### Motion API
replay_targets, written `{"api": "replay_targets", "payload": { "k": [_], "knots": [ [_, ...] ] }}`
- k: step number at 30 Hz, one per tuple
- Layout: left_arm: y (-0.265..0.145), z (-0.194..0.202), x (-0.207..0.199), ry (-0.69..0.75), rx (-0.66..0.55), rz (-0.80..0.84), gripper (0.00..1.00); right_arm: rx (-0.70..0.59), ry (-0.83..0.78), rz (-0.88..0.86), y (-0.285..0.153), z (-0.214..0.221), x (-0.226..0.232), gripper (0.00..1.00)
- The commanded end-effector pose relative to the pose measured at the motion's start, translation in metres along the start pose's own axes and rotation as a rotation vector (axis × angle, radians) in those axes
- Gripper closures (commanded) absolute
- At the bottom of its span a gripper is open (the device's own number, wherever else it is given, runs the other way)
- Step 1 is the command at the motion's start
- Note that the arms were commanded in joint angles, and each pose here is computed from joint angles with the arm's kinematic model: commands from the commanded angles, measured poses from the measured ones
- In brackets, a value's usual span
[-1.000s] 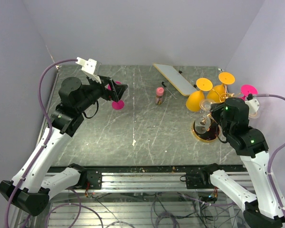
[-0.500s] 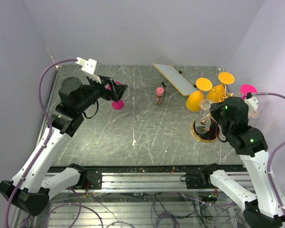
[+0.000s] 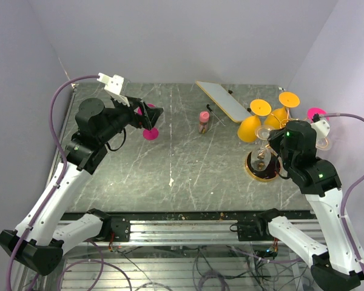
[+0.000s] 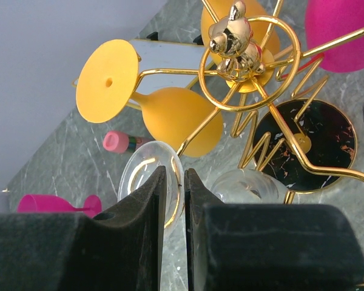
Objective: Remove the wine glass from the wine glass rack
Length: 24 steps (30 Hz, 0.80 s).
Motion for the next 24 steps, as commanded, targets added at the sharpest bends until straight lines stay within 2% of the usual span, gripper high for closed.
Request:
{"api": "replay_targets", "payload": {
  "k": [1,5,14,24],
  "knots": [
    [0.001,-0.003,0.000,0.011,-0.019,0.011,0.03,0.017,-0.112,0.087,0.003,0.007,-0.015,1.00],
    [0.003,-0.001,0.001,0.008,-0.014,0.013,0.03,0.010,-0.100,0.092,0.003,0.006,-0.016,1.00],
    [0.004,0.000,0.001,0.002,-0.013,0.015,0.03,-0.065,0.103,-0.038,0.000,-0.002,0.000,1.00],
    [0.003,0.000,0.001,0.001,-0.016,0.004,0.03,-0.147,0.230,-0.097,-0.002,-0.010,0.004,1.00]
  ]
}}
Point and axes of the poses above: each gripper's point midway between its finger pads, its own y axis out along the fingers, its own x axis along the line the jaws close on, z = x × y, the point moved 7 cm from there along -y, back along the fingers, and after that the axes turned 2 degrees about -y, right-handed, at the moved point
